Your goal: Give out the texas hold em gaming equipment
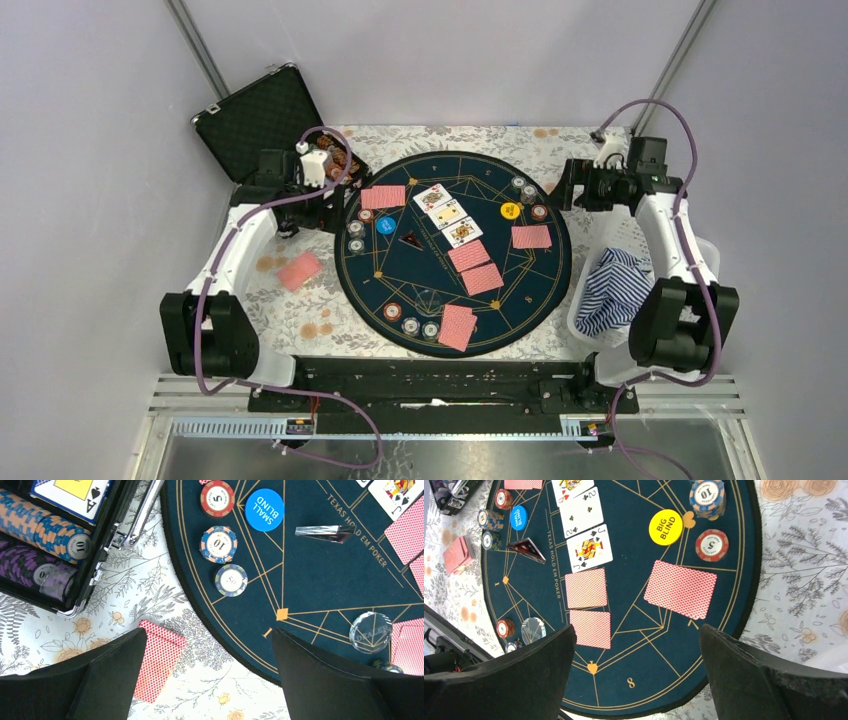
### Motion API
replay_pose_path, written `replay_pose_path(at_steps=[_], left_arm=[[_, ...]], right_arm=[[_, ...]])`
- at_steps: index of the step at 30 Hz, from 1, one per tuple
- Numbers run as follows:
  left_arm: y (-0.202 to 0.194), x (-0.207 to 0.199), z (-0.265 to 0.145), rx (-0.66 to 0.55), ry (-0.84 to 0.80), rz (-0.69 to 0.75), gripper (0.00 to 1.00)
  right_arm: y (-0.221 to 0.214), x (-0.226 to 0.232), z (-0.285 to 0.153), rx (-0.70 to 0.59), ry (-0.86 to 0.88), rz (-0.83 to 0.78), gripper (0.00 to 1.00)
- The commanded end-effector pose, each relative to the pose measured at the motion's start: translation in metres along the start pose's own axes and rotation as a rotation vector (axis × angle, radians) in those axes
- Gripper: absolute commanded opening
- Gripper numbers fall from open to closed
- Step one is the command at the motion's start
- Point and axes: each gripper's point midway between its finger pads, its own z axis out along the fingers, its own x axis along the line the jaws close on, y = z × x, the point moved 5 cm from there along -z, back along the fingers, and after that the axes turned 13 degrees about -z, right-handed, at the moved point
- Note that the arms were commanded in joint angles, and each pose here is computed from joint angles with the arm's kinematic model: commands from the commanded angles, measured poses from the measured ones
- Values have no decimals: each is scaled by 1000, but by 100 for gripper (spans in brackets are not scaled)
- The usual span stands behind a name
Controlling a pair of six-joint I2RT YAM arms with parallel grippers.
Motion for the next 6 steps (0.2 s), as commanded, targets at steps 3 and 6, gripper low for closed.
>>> replay_pose_path(at_steps=[3,6], left_arm=[[23,0,-17,-146,46,-4,99],[24,-1,-16,-149,42,-9,99]], right_arm=[[8,12,-9,-108,11,-41,100],[11,12,-12,-118,3,-45,100]])
